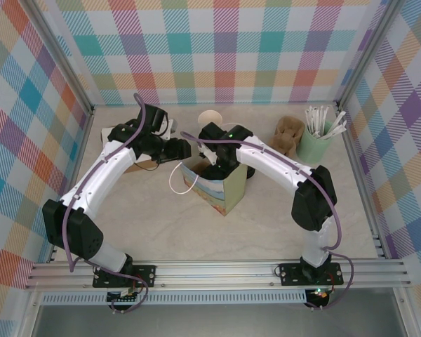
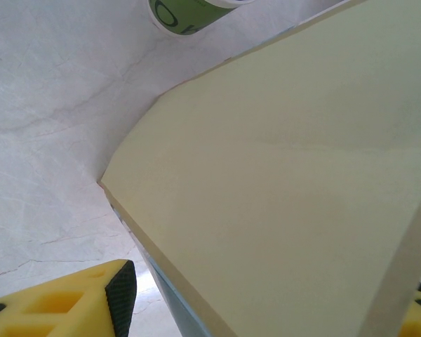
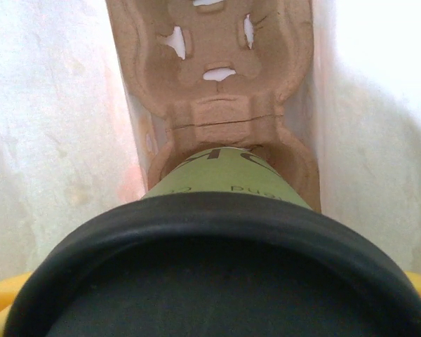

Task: Pack the takeout coffee

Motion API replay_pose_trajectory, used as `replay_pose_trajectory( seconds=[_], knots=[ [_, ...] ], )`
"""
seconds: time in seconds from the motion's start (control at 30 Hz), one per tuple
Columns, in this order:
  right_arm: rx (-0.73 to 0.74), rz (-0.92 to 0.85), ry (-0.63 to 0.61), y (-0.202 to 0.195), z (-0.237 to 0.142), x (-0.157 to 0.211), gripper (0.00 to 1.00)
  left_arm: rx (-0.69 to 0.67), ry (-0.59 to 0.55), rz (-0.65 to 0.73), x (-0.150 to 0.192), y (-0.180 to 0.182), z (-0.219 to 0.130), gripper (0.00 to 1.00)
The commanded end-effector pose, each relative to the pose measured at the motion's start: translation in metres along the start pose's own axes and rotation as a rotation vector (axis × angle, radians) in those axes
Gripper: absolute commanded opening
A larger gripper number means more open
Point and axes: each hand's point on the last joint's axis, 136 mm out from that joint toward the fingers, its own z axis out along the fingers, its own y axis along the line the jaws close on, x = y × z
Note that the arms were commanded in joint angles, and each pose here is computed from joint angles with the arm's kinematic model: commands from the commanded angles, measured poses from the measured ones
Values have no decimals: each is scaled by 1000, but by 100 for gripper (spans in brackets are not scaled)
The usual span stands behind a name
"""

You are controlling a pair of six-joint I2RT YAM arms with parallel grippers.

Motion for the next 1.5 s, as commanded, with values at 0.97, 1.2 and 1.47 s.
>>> replay_pose_trajectory(
  seconds=[0.97, 1.2, 1.47],
  knots=[
    [-6, -11, 25, -3, 25, 5, 88, -5, 4, 19, 0, -4, -4, 59],
    [-3, -7, 51, -4, 32, 11, 88, -4, 3, 16, -1, -4, -5, 59],
    [10, -1, 83, -8, 35, 17, 88, -4, 3, 16, 0, -4, -5, 59]
  ],
)
